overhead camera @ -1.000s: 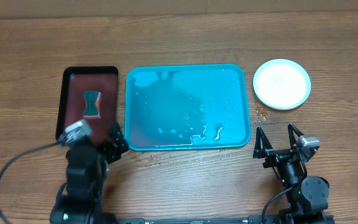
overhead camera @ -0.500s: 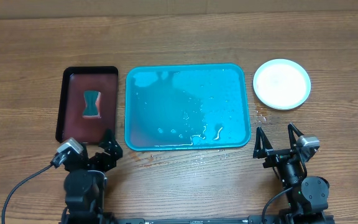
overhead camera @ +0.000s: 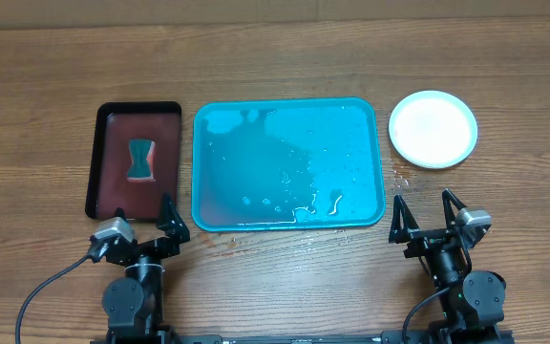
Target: Clean dirty plates on tray and stack at the side
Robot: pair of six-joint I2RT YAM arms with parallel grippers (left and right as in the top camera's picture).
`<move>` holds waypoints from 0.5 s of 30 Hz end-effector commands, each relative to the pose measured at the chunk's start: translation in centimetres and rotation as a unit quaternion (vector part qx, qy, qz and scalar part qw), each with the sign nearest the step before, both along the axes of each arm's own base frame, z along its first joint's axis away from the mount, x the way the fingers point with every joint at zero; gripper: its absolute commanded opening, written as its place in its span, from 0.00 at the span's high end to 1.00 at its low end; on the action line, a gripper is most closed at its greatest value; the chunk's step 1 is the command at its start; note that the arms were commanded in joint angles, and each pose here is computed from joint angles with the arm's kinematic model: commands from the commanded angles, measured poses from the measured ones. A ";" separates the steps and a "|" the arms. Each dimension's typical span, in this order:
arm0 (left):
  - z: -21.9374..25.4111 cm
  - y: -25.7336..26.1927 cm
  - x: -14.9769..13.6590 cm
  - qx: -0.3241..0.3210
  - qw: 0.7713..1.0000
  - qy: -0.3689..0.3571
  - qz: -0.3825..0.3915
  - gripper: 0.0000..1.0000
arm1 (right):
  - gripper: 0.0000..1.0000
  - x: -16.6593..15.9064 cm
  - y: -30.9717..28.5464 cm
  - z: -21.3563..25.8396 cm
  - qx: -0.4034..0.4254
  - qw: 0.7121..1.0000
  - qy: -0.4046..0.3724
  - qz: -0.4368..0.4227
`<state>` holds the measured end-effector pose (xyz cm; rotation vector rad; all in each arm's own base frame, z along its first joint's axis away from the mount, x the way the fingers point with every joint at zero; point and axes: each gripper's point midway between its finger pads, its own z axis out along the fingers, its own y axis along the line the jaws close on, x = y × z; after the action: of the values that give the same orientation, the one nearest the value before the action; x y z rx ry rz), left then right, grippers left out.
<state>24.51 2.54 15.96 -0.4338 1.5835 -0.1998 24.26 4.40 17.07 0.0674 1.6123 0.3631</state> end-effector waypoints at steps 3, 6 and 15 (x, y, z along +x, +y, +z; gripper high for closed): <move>-0.2 -0.4 0.0 0.112 0.993 0.016 -0.022 0.00 | 0.00 0.0 -0.1 -0.1 -0.009 1.000 -0.006 -0.001; -0.3 -0.7 0.0 0.112 0.993 0.015 -0.030 0.00 | 0.00 0.0 -0.1 -0.1 -0.009 1.000 -0.006 -0.001; -0.3 -0.8 0.0 0.110 0.993 0.015 -0.032 0.00 | 0.00 0.0 -0.1 -0.1 -0.009 1.000 -0.006 -0.001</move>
<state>24.57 1.87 15.63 -0.2449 1.6336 -0.0782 24.26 4.40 17.08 0.0673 1.6119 0.3631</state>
